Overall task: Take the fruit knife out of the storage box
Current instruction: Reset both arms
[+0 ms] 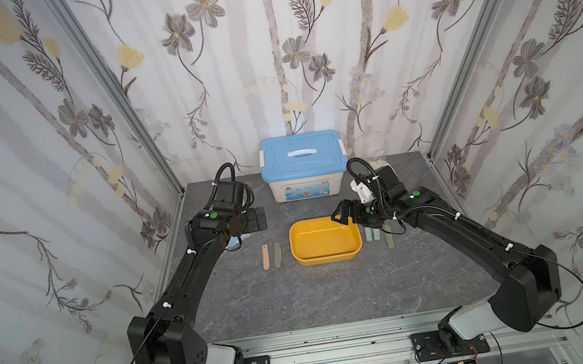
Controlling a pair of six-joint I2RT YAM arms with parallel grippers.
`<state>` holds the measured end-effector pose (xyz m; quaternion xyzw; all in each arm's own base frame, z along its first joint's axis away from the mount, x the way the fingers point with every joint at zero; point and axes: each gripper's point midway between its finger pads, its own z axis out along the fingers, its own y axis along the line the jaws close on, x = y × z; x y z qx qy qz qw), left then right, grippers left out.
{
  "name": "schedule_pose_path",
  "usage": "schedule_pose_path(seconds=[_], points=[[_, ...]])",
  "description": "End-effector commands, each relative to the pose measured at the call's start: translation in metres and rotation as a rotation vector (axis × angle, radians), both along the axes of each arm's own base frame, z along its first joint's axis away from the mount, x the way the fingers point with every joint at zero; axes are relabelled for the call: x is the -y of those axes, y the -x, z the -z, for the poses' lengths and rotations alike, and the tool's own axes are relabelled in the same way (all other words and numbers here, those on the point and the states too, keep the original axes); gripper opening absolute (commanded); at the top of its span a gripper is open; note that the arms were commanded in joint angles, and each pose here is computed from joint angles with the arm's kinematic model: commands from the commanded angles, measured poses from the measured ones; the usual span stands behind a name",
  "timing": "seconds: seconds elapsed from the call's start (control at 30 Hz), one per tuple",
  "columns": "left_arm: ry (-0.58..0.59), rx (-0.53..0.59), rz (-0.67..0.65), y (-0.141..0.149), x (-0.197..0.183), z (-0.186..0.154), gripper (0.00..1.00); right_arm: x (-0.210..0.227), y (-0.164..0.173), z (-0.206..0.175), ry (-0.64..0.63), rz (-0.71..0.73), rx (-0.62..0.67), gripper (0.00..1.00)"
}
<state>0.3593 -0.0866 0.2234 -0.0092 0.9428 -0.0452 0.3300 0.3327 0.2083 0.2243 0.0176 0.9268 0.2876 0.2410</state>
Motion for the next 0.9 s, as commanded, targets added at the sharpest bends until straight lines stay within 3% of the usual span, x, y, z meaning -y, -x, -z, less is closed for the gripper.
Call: schedule_pose_path(seconds=[0.0,0.2,0.33,0.47,0.53,0.67,0.77,0.87], points=[[-0.086,0.111,-0.043,-0.001,-0.020,-0.011,1.00,0.042,0.002,-0.002,0.141,0.053,0.066,1.00],[-0.102,0.267,-0.128,0.023,-0.051,0.001,1.00,0.119,-0.001,-0.010,0.481,0.206,0.283,1.00],[-0.130,0.339,-0.210,0.042,-0.075,0.027,1.00,0.152,-0.003,0.015,0.686,0.231,0.306,1.00],[-0.113,0.383,-0.198,0.042,-0.077,0.053,1.00,0.167,-0.016,0.061,0.761,0.220,0.300,1.00],[-0.128,0.399,-0.217,0.034,-0.080,0.060,1.00,0.173,-0.019,0.082,0.786,0.239,0.374,1.00],[-0.155,0.427,-0.224,0.023,-0.082,0.087,1.00,0.191,-0.027,0.094,0.743,0.346,0.489,1.00],[-0.161,0.462,-0.233,0.018,-0.087,0.105,1.00,0.191,-0.035,0.107,0.744,0.336,0.558,1.00],[-0.147,0.531,-0.256,0.008,-0.096,0.102,1.00,0.186,-0.045,0.106,0.747,0.306,0.631,1.00]])
